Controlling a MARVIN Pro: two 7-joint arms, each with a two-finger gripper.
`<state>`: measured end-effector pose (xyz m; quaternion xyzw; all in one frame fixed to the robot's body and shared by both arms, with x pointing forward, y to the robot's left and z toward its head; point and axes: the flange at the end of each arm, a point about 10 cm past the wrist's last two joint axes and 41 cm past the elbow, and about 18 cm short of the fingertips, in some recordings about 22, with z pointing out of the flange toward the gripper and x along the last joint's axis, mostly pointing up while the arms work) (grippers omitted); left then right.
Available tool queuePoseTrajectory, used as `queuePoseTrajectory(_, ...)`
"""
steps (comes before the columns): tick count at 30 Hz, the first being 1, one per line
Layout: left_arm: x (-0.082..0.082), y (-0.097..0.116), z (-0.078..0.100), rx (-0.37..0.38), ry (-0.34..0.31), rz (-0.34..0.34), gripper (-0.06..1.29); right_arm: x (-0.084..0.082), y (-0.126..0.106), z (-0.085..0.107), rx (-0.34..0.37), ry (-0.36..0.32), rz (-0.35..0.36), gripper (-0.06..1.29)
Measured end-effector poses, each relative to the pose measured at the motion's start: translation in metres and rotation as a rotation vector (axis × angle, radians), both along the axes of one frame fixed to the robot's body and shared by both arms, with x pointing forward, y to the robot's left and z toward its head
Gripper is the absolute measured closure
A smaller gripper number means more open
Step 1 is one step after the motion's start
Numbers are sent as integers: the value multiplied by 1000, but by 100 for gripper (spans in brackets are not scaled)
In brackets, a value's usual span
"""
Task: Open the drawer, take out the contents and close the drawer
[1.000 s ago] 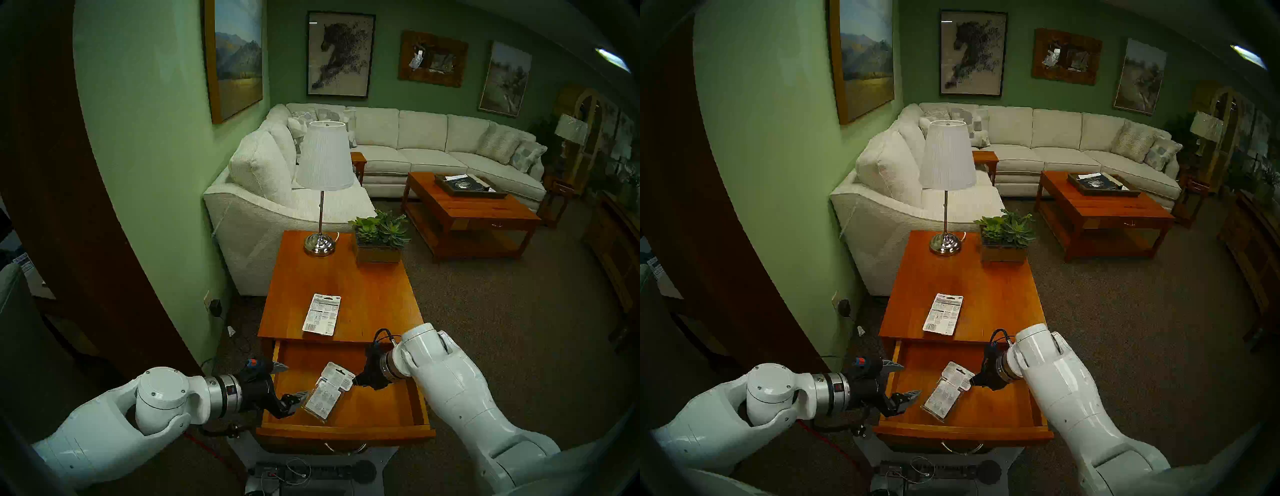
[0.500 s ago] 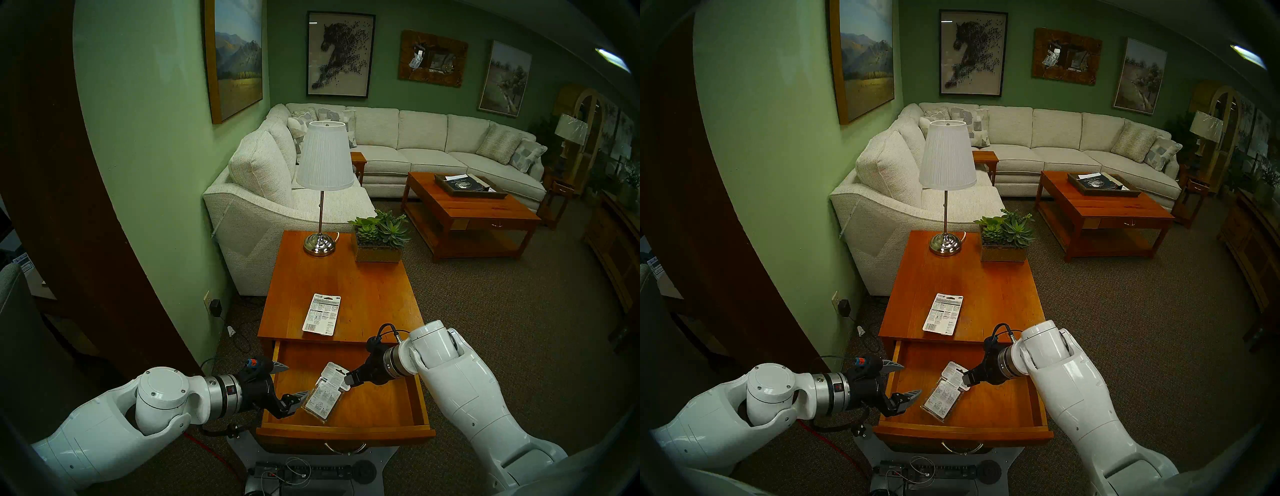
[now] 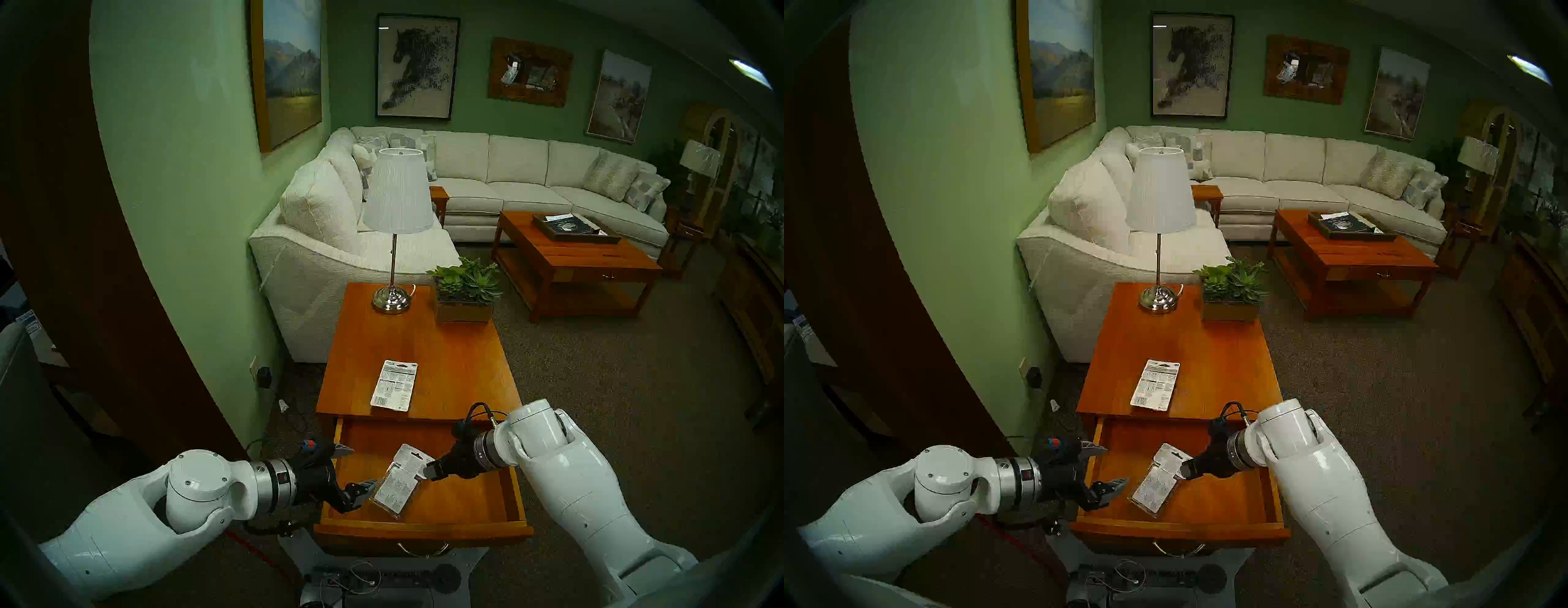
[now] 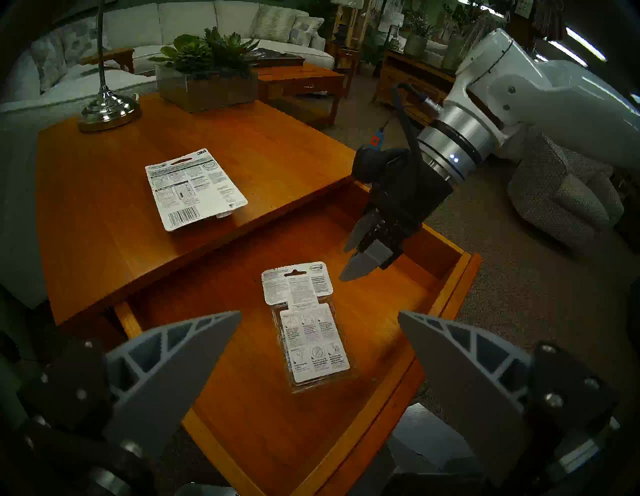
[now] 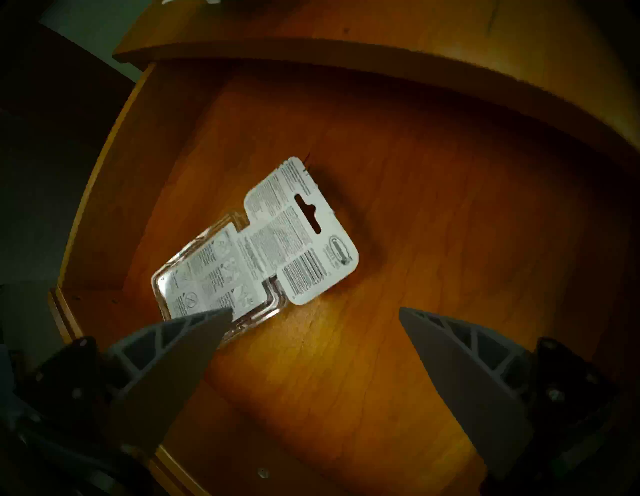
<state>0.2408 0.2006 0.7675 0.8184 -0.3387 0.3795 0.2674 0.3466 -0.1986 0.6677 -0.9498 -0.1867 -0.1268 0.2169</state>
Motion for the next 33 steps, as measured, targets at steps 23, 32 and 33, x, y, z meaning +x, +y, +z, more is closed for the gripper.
queuePoseTrajectory(23,0,0,0,0,0,0,0,7,14,-21,22,29,-24,-2)
queuePoseTrajectory(32,0,0,0,0,0,0,0,12,20,-29,-8,14,-38,-2)
queuePoseTrajectory(33,0,0,0,0,0,0,0,12,20,-30,-4,13,-40,-2)
